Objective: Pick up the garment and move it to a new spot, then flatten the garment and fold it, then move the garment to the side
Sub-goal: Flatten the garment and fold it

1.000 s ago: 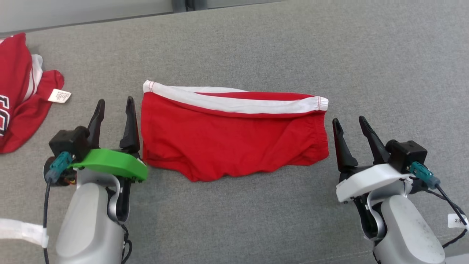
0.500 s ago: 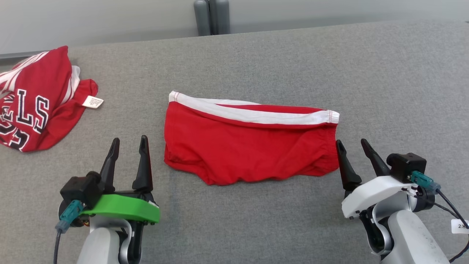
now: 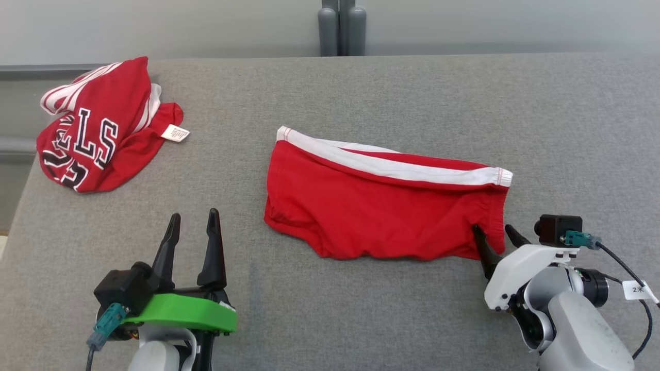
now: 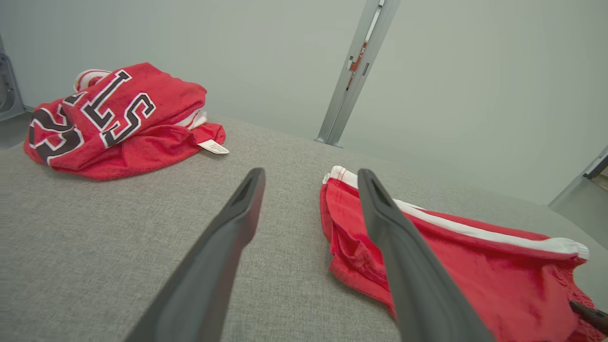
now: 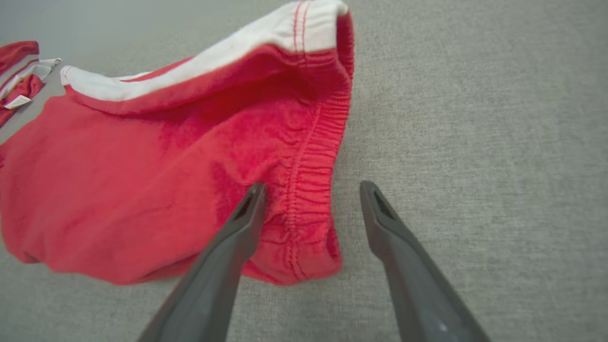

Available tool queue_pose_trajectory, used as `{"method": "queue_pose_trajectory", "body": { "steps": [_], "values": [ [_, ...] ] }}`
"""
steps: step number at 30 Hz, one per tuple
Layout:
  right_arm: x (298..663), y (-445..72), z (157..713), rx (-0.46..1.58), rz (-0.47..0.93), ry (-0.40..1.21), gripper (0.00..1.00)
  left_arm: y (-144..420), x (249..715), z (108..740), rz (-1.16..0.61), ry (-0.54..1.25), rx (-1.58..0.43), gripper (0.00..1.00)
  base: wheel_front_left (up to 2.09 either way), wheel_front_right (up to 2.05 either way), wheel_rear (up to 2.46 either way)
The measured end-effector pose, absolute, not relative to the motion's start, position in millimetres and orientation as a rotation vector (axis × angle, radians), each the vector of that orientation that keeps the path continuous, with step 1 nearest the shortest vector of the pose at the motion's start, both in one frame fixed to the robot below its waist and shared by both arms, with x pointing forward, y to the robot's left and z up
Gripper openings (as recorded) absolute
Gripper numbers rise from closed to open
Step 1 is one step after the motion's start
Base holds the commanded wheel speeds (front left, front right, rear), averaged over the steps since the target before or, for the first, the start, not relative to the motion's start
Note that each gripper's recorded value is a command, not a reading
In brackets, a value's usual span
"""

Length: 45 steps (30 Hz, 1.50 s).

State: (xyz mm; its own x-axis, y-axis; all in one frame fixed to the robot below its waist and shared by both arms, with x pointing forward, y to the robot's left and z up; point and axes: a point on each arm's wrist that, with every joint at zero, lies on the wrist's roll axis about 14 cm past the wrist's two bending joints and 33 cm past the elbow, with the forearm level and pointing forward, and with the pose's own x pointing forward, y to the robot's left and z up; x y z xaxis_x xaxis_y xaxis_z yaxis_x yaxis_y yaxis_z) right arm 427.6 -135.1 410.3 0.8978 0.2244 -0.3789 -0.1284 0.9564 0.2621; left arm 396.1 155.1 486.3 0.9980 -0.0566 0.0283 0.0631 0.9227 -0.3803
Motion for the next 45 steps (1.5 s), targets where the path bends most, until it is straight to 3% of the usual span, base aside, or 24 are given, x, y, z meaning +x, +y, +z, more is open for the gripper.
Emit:
{"method": "queue_pose_trajectory", "body": {
  "steps": [9,10,11,14,15,22,34,45],
  "values": [
    [436.9,-105.6,394.1,0.312,0.243,0.538,1.0,170.7,390.1,488.4,-0.008,-0.03,-0.39,1.0,0.0,0.0,0.0],
    [438.3,-104.4,393.8,0.313,0.245,0.542,0.9,171.1,390.0,488.3,-0.007,-0.03,-0.39,1.0,0.0,0.0,0.0],
    [439.9,-103.7,393.3,0.315,0.247,0.546,0.46,171.3,390.0,488.5,-0.006,-0.031,-0.39,1.0,0.0,0.0,0.0],
    [444.0,-102.9,391.4,0.331,0.243,0.564,0.16,171.5,389.9,488.3,-0.005,-0.03,-0.39,1.0,0.0,0.0,0.0],
    [445.3,-103.0,391.0,0.333,0.243,0.569,0.0,171.4,389.9,488.3,-0.006,-0.03,-0.39,1.0,0.0,0.0,0.0],
    [450.6,-114.8,391.9,0.349,0.23,0.578,0.0,170.5,391.3,488.5,-0.008,-0.031,-0.39,1.0,0.0,0.0,0.0],
    [457.3,-215.9,413.1,0.225,0.089,0.535,0.0,155.2,393.7,491.5,-0.052,-0.032,-0.396,1.0,0.0,0.0,0.0],
    [457.2,-175.7,439.8,0.299,0.209,0.493,0.0,145.4,391.9,492.4,-0.081,-0.028,-0.399,1.0,0.0,0.0,0.0]
  ]
}}
